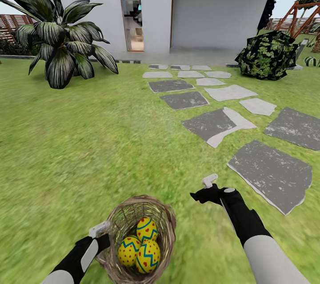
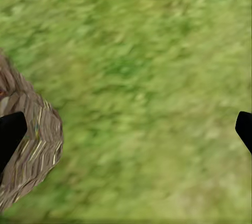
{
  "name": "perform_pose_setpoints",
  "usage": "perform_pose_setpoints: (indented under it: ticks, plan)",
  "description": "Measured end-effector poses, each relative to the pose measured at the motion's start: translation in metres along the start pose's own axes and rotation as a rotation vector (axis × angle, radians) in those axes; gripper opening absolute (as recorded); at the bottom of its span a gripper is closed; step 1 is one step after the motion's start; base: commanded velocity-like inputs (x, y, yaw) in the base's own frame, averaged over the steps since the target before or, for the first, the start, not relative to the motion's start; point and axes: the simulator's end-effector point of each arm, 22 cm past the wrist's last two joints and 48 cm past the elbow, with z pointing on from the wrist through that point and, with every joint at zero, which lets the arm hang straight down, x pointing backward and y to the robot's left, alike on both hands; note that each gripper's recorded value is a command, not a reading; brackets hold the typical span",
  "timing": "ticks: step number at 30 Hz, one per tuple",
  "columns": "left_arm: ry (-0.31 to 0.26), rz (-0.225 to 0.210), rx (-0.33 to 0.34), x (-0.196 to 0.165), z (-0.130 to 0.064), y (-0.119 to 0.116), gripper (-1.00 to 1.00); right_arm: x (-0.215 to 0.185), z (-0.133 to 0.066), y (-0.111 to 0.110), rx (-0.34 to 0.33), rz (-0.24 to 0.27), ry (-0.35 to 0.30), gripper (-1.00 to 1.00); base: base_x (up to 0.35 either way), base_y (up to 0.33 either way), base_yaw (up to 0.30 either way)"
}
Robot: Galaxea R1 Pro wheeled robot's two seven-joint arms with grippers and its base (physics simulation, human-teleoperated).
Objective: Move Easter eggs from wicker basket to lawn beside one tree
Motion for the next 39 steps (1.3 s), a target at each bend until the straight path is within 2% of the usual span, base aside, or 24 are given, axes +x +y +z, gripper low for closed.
perform_pose_setpoints:
  ticks: [13, 24, 29, 31, 34, 39]
  plan:
    - [-0.007, -0.001, 0.002, -0.002, 0.000, -0.001, -1.00, 0.000, 0.000, 0.000, 0.000, 0.000, 0.001, 1.00, 0.000, 0.000, 0.000]
    - [-0.004, 0.006, 0.000, -0.009, -0.020, -0.003, -1.00, -0.008, -0.013, 0.001, -0.005, 0.002, 0.017, 1.00, 0.000, 0.000, 0.000]
    - [-0.002, 0.008, -0.002, -0.012, -0.028, -0.003, -1.00, 0.001, -0.021, -0.010, 0.012, 0.004, 0.043, 1.00, 0.000, 0.000, 0.000]
    - [-0.002, 0.007, 0.000, -0.013, -0.032, -0.005, -1.00, 0.015, -0.022, -0.016, 0.018, 0.006, 0.077, 1.00, 0.000, 0.000, 0.000]
    - [-0.003, 0.009, -0.002, -0.015, -0.037, -0.004, -1.00, 0.001, -0.025, -0.015, 0.014, -0.017, 0.026, 1.00, 0.000, 0.000, 0.050]
    - [-0.002, 0.010, -0.002, -0.018, -0.045, -0.005, -1.00, -0.008, -0.032, -0.019, 0.035, -0.022, 0.015, 1.00, 0.000, 0.000, 0.156]
